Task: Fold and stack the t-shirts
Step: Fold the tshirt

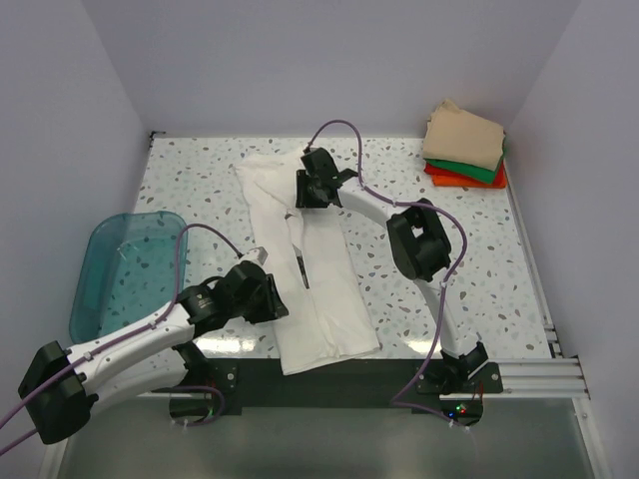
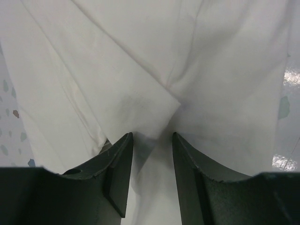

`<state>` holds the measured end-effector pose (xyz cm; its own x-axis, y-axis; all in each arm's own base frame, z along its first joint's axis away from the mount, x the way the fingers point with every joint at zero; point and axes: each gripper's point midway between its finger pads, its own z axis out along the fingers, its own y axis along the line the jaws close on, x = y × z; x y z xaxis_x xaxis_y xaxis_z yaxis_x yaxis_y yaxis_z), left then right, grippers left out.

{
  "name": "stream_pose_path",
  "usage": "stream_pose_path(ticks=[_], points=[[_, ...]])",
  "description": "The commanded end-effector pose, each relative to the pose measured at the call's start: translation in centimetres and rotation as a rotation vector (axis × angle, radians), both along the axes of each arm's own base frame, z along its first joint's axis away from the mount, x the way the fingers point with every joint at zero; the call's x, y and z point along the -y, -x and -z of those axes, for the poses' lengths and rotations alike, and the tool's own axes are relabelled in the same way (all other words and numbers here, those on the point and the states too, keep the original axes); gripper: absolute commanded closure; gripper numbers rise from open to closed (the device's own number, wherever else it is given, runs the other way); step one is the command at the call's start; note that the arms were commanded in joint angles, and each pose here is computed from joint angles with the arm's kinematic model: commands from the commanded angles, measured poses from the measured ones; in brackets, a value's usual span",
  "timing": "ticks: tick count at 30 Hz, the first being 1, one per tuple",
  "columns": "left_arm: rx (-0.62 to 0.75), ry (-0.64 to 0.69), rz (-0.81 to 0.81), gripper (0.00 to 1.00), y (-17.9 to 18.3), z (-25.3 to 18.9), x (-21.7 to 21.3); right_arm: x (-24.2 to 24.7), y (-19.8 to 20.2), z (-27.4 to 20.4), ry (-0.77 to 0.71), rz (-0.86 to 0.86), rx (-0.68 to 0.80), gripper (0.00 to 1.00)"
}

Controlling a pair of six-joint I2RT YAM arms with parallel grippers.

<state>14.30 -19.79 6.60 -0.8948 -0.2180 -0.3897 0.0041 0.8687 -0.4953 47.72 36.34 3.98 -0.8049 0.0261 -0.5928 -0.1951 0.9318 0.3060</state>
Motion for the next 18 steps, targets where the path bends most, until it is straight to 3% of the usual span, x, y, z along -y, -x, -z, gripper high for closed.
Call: stream_pose_path(ticks=[1,12,18], points=[[0.036,0.012,-0.002,0.61,-0.7,-1.2,0.3,-1.0,-1.8,-4.3,-0.080,0.010,0.087,0.58],[0.031,0.010,0.000,0.61,-0.6,-1.1,0.3,-1.7,-2.6,-4.3,-0.101,0.008,0.108,0.59],[0.027,0.010,-0.001,0.61,-0.5,-0.8,0.2,-1.7,-2.9,-4.3,-0.108,0.014,0.114,0.64]])
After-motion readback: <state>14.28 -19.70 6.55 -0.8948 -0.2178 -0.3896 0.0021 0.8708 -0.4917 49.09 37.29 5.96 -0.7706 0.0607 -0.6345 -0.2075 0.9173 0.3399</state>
